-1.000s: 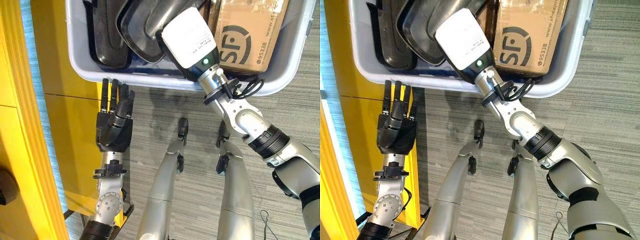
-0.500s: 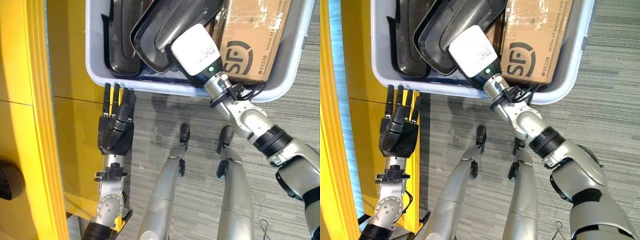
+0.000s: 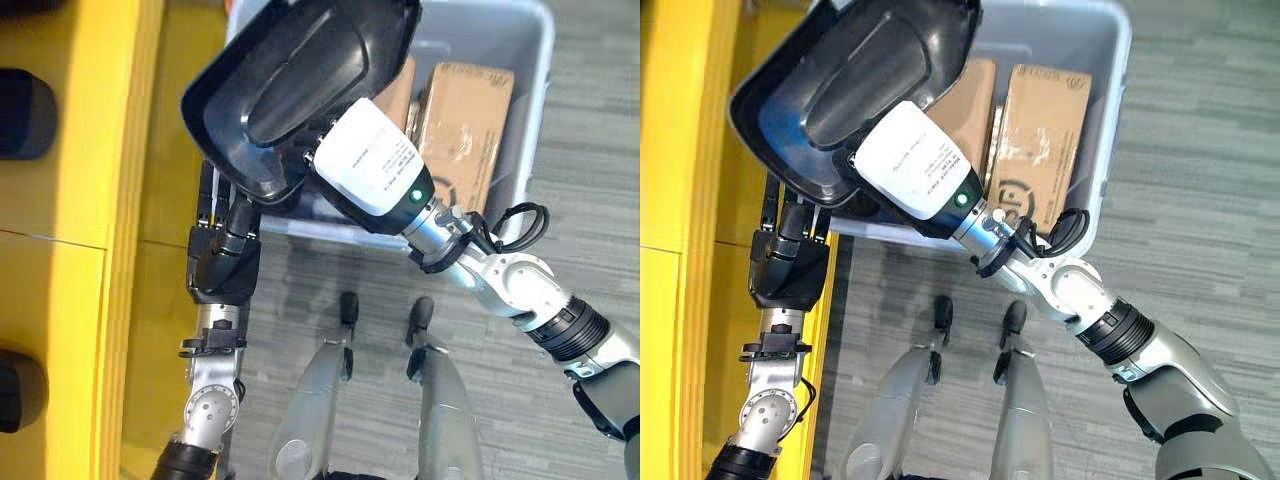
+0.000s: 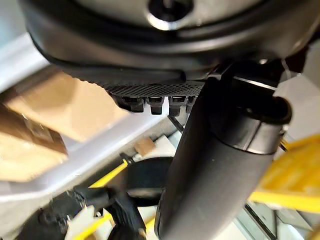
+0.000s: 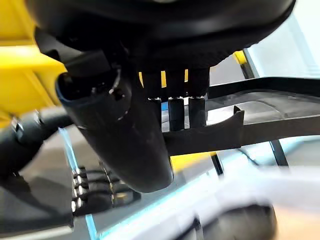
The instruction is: Move parts from the plastic box to the shelf.
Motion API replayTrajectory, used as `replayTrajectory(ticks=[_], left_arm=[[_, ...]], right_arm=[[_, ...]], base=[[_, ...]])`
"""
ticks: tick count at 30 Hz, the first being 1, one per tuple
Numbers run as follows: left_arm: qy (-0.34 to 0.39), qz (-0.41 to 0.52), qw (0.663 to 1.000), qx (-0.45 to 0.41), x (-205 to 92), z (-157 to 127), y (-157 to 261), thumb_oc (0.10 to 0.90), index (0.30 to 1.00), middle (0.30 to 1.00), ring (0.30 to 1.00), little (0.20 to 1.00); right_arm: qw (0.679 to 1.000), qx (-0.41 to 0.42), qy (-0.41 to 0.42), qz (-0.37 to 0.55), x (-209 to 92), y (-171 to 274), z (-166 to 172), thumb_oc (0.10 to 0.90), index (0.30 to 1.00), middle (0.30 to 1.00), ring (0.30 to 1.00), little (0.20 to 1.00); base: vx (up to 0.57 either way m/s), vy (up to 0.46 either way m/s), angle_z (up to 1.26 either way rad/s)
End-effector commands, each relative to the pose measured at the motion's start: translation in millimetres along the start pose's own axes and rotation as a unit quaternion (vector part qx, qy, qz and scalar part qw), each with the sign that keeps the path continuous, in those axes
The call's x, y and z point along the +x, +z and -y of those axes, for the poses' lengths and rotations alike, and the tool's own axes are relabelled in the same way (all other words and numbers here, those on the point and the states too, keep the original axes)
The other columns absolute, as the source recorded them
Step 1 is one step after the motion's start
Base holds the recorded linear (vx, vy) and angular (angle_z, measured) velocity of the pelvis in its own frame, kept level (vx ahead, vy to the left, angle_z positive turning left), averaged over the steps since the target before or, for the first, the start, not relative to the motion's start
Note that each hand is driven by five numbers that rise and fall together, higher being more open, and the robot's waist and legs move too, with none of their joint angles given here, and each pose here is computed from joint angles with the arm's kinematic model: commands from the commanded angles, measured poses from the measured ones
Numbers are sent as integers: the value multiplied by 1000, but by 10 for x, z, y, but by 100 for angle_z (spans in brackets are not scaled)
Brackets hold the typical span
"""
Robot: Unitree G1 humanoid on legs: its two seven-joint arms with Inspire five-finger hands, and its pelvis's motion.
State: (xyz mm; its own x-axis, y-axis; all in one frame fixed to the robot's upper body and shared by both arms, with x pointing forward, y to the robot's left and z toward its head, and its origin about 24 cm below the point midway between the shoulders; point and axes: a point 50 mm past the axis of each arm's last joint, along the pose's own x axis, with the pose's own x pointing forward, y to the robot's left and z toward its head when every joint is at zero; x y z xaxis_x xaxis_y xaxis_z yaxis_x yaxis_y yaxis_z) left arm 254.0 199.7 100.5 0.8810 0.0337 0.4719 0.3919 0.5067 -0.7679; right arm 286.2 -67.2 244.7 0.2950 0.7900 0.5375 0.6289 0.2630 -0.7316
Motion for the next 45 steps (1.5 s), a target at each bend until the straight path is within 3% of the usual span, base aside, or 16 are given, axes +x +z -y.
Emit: replayTrajectory(ticks=[1, 10, 20, 24, 27, 30, 39, 45], left_arm=[[-67, 15, 997, 45, 35, 166, 193, 900, 1000, 1000, 1000, 1000], [-28, -17, 999, 41, -48, 36, 93, 900, 1000, 1000, 1000, 1000], [-26, -136, 987, 80, -213, -53, -216, 900, 1000, 1000, 1000, 1000], [-68, -165, 979, 95, -272, -1, -250, 900, 1000, 1000, 1000, 1000], [-143, -197, 962, 125, -297, 89, -294, 900, 1000, 1000, 1000, 1000], [-175, -182, 956, 149, -226, 172, -281, 900, 1000, 1000, 1000, 1000], [-168, -78, 961, 205, 3, 309, 8, 900, 1000, 1000, 1000, 1000], [-194, -52, 931, 304, 11, 445, 252, 900, 1000, 1000, 1000, 1000]], right_arm=[[979, 20, -179, 92, 258, 281, 730, 400, 300, 300, 300, 300], [980, 63, -180, 49, 125, 231, 657, 400, 300, 300, 300, 300], [980, 139, -144, -13, -19, 276, 480, 400, 300, 300, 300, 300], [977, 163, -138, -13, -53, 298, 447, 400, 300, 300, 300, 300], [975, 174, -135, -40, -164, 234, 394, 400, 300, 300, 300, 300], [975, 173, -129, -55, -264, 166, 364, 400, 300, 300, 300, 300], [973, 181, -114, -90, -563, 68, 302, 400, 300, 300, 300, 300], [960, 192, -124, -163, -803, 69, 229, 400, 300, 300, 300, 300]], base=[[91, -7, -11], [121, -7, -12], [143, -178, 42], [28, -90, 29], [-47, -4, 28], [-123, 139, 79], [-122, 331, 71], [-143, 427, 58]])
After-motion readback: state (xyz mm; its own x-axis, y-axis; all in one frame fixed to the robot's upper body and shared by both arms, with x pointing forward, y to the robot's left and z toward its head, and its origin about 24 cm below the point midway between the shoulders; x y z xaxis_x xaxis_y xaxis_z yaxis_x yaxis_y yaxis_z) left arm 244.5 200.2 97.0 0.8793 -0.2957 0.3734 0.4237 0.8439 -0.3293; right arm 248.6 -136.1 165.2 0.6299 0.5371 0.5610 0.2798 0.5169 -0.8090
